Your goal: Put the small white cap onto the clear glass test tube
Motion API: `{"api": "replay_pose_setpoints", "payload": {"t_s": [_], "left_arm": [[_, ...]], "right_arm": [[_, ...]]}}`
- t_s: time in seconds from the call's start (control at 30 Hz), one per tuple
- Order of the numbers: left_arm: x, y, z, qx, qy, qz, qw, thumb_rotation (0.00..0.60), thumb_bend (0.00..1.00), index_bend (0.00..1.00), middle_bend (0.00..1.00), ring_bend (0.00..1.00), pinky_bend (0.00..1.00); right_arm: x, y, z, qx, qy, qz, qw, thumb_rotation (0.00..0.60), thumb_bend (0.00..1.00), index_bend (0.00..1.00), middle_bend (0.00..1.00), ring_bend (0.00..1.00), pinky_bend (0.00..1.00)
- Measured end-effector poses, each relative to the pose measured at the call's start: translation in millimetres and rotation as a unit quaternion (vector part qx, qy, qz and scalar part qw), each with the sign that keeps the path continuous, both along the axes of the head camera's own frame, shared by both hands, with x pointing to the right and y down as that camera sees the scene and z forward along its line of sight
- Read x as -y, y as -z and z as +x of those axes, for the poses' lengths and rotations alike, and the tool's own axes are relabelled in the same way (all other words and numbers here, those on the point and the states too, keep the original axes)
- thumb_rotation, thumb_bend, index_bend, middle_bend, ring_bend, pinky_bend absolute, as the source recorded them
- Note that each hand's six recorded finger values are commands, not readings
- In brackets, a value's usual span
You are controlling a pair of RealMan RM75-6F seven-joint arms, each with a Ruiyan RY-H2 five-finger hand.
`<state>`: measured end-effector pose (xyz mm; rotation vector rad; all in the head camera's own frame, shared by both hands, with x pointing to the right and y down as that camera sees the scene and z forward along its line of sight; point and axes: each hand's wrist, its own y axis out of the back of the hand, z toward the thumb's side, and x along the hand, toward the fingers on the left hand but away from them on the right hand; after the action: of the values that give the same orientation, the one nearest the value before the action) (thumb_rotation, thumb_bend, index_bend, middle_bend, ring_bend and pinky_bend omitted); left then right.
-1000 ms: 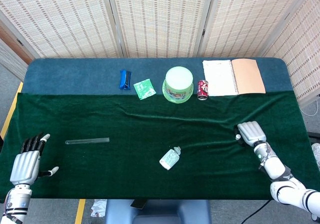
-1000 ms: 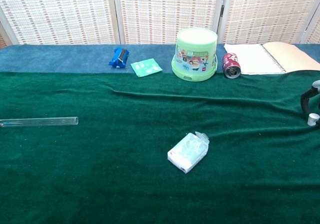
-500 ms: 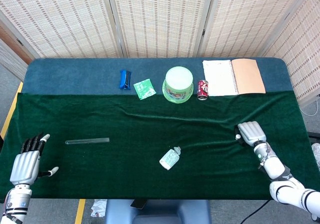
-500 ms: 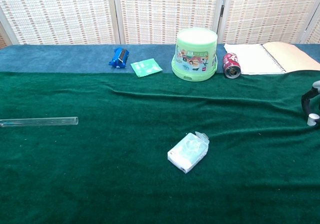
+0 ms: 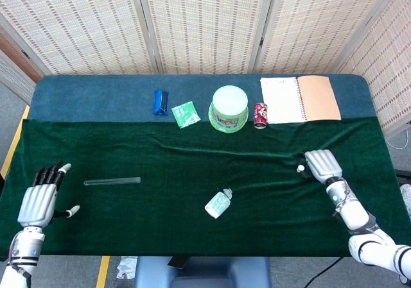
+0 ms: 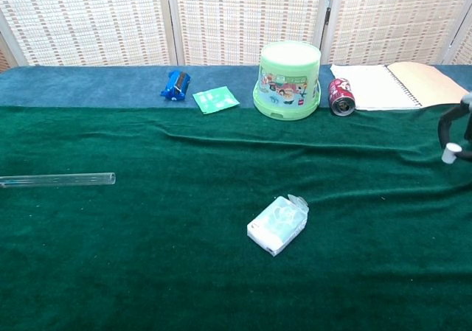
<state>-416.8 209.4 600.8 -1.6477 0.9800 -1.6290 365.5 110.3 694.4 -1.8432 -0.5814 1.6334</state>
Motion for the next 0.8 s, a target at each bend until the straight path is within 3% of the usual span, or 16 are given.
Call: {"api": "replay_pose_setpoints", "payload": {"t_s": [0.2, 0.37, 0.43, 0.6, 0.8], "left_arm": [[28, -22, 15, 0.004, -0.041, -0.008, 0.9991, 0.600, 0.10, 0.25, 0.29, 0.30, 0.08], [47, -47, 40, 0.009, -0.084, -0.029, 0.9960, 0.600, 0.10, 0.27, 0.35, 0.37, 0.20], [52, -56, 51, 0.017, -0.104, -0.038, 0.9937, 0.600, 0.10, 0.27, 0.39, 0.40, 0.28], [56, -79, 75, 0.035, -0.140, -0.062, 0.9876, 0.600, 0.09, 0.30, 0.54, 0.55, 0.60], [60, -104, 82, 0.050, -0.142, -0.083, 0.9851, 0.600, 0.19, 0.41, 0.74, 0.72, 0.77]], "right_arm": [[9, 47, -9, 0.064, -0.013, 0.040, 0.9971, 0.600, 0.64, 0.67, 0.95, 1.00, 1.00], [7, 76, -4, 0.079, -0.015, 0.062, 0.9948, 0.600, 0.64, 0.67, 0.95, 1.00, 1.00], [3, 81, -1, 0.082, -0.019, 0.064, 0.9944, 0.600, 0.64, 0.67, 0.95, 1.00, 1.00], [-5, 80, 4, 0.081, -0.024, 0.058, 0.9947, 0.600, 0.64, 0.67, 0.95, 1.00, 1.00], [-8, 77, 7, 0.081, -0.027, 0.054, 0.9949, 0.600, 0.64, 0.67, 0.95, 1.00, 1.00]]}}
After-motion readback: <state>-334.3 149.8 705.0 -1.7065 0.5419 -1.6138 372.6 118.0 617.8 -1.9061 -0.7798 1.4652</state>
